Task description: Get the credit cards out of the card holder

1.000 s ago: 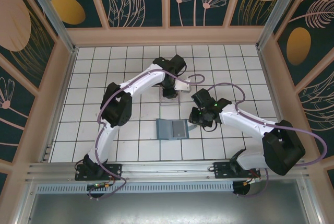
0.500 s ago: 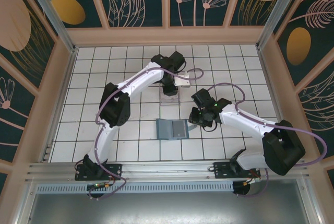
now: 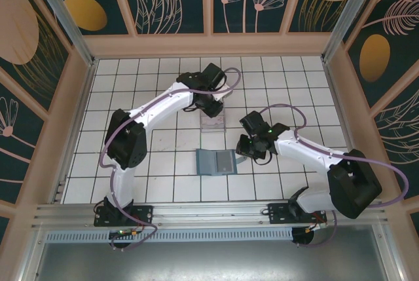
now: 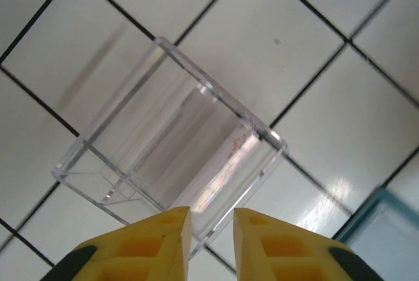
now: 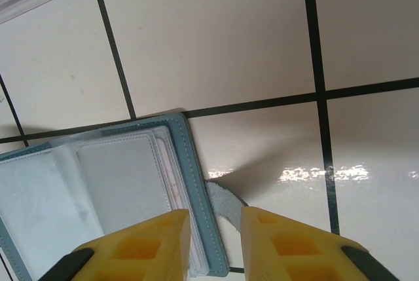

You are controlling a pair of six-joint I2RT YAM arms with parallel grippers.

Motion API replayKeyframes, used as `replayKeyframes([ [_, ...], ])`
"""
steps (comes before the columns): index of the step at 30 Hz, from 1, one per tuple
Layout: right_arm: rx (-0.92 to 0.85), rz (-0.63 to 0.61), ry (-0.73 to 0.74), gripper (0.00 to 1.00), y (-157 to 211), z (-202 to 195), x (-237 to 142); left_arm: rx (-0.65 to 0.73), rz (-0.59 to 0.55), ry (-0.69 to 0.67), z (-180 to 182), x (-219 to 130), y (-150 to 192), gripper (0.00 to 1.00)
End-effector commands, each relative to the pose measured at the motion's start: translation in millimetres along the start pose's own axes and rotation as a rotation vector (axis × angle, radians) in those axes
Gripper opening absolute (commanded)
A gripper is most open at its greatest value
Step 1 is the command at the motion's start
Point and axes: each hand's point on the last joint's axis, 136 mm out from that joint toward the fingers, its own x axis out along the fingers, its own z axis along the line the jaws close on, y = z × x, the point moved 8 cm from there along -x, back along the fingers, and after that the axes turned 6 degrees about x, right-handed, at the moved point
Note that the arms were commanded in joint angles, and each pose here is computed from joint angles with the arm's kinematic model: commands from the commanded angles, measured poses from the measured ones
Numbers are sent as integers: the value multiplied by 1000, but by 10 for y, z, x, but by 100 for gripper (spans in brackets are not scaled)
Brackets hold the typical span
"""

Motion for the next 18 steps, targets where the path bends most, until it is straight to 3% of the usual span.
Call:
replayKeyframes([
  [1, -17, -4, -12, 28, -44, 25, 1, -295, -82, -31, 46, -106, -32, 26],
  [5, -27, 0, -17, 28, -58, 23, -1, -433, -115, 36, -39, -88, 97, 31],
  [10, -40, -5, -23, 28, -106, 33, -19, -529, -164, 93, -288, -102, 159, 29],
  [14, -45, -11, -33, 28, -145, 20, -34, -592, -78, -14, -508, 3, 260, 29],
  [18, -52, -8, -38, 28, -162, -16, -27, -645, 6, -20, -756, 137, 414, 28],
])
